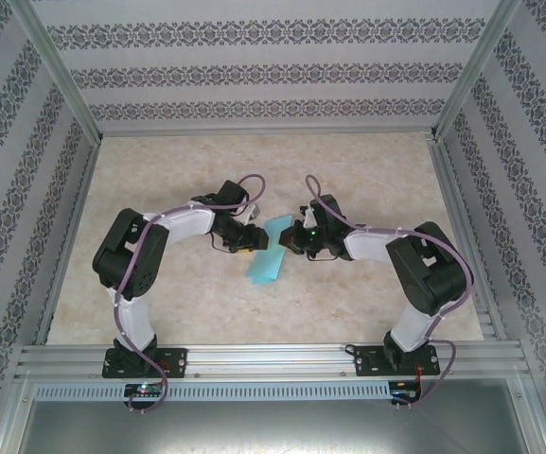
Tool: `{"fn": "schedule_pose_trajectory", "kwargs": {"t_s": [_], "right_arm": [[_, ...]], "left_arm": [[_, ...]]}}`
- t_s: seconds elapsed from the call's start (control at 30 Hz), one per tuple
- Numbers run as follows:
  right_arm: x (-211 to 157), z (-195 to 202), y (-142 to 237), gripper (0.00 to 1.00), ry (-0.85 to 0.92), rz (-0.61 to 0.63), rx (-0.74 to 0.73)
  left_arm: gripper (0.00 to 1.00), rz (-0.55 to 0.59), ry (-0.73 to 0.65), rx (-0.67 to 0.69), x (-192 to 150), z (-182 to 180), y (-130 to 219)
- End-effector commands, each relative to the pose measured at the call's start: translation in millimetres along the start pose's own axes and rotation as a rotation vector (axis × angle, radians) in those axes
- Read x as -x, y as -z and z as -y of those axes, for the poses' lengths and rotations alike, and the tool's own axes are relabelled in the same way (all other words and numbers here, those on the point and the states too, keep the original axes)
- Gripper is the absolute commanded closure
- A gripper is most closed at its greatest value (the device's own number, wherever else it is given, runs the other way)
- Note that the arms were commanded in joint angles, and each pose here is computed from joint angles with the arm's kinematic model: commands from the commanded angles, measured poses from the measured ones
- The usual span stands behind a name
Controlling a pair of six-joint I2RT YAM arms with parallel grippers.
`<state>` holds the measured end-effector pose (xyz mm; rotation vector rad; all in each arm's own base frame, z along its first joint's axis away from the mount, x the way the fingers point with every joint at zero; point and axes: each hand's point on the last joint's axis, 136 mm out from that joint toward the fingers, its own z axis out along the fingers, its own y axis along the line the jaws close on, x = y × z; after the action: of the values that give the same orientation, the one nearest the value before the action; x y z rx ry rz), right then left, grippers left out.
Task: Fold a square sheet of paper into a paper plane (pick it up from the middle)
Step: Fold the triangle a second time at the center of the table.
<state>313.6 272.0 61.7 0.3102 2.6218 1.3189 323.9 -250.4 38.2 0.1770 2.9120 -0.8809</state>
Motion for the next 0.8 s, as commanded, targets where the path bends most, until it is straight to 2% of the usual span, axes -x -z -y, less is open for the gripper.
{"fn": "schedule_pose_trajectory", "kwargs": {"t_s": [0.0, 0.1, 0.3, 0.63, 0.77], "right_arm": [[9, -25, 14, 0.97, 0.062, 0.024, 0.067], [14, -40, 24, 0.98, 0.076, 0.038, 0.111], [28, -68, 43, 0.98, 0.079, 0.071, 0.223], [39, -105, 65, 0.98, 0.076, 0.095, 0.361], [40, -110, 69, 0.98, 0.077, 0.099, 0.375]], "left_arm": [[0.39, 0.037, 0.029, 0.019, 3, 1, 33], [0.32, 0.072, 0.046, -0.015, 3, 5, 51], [0.27, 0.123, 0.094, -0.182, -6, 32, 79], [0.27, 0.130, 0.117, -0.232, -19, 36, 84], [0.34, 0.136, 0.120, -0.300, -20, 48, 89]]}}
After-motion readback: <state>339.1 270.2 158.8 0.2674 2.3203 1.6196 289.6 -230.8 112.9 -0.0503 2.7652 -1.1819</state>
